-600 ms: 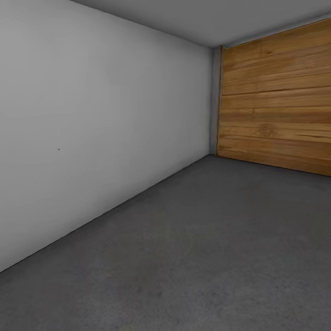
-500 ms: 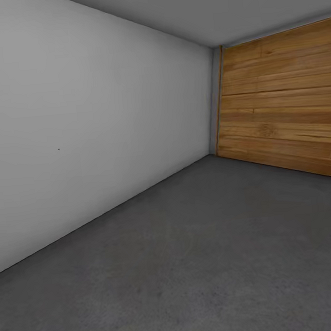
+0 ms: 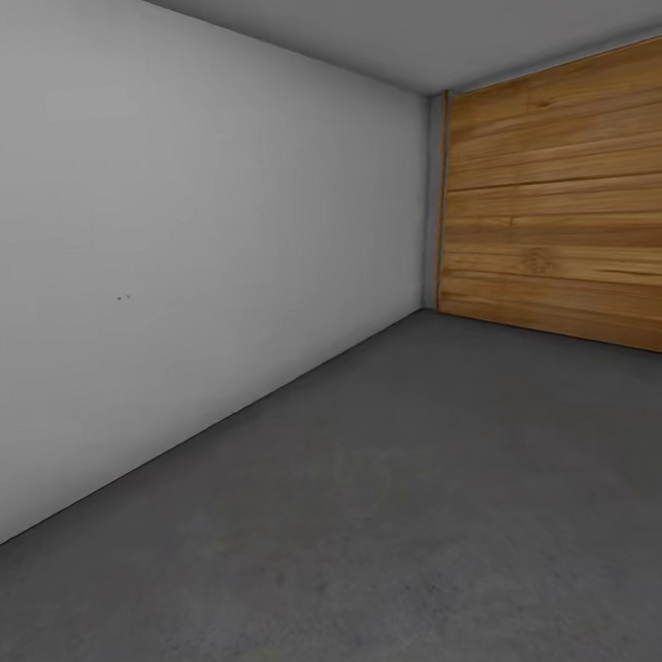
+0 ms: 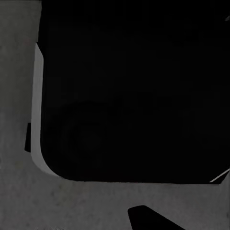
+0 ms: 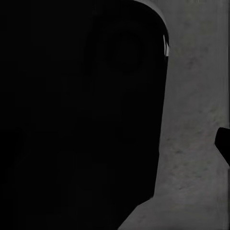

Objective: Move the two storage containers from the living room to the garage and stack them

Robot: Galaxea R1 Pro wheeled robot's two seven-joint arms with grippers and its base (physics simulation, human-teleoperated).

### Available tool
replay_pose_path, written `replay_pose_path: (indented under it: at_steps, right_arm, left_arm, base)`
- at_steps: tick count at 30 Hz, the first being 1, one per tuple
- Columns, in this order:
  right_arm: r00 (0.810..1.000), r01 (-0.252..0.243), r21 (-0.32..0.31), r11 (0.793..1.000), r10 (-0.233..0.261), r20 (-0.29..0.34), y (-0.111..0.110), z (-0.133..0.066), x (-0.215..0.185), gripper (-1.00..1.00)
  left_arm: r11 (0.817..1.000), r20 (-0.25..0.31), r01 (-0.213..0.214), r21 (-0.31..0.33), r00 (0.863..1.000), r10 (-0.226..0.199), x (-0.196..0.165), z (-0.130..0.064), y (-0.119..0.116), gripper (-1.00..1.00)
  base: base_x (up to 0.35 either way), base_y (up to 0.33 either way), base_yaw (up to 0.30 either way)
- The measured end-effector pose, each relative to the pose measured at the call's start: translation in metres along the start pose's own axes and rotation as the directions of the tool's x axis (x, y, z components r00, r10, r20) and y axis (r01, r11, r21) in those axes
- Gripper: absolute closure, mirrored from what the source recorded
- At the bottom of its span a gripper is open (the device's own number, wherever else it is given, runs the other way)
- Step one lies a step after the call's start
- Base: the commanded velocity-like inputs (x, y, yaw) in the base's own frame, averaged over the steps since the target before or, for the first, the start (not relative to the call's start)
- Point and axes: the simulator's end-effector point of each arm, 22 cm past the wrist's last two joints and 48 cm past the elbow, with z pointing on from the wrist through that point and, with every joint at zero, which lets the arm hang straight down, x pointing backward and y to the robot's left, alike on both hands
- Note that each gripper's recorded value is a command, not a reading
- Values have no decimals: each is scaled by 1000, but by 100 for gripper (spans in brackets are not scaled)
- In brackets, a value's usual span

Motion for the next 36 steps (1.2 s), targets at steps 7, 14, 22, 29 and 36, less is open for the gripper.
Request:
replay_pose_path:
  at_steps: [7,14,22,29,36]
  right_arm:
    - [1000,-2,2,1000,2,4,-2,0,-1,-100]
    - [999,-8,-2,1000,8,41,2,0,-8,-100]
    - [993,-17,2,1000,17,119,-2,-2,-23,-100]
    - [993,-18,2,1000,17,120,-2,-2,-23,-100]
    - [993,-19,5,1000,18,116,-4,-2,-22,-100]
  left_arm:
    - [1000,3,6,-1,1000,-6,-2,0,1,-100]
    - [1000,0,5,-5,1000,-5,-1,0,4,-100]
    - [1000,0,4,-5,1000,-4,-1,0,4,-100]
    - [1000,0,5,-5,1000,-5,-1,0,4,-100]
    - [1000,0,4,-5,1000,-4,-1,0,4,-100]
  base:
    - [0,0,258]
    - [0,0,270]
    - [0,0,271]
    - [0,0,276]
    - [0,0,278]
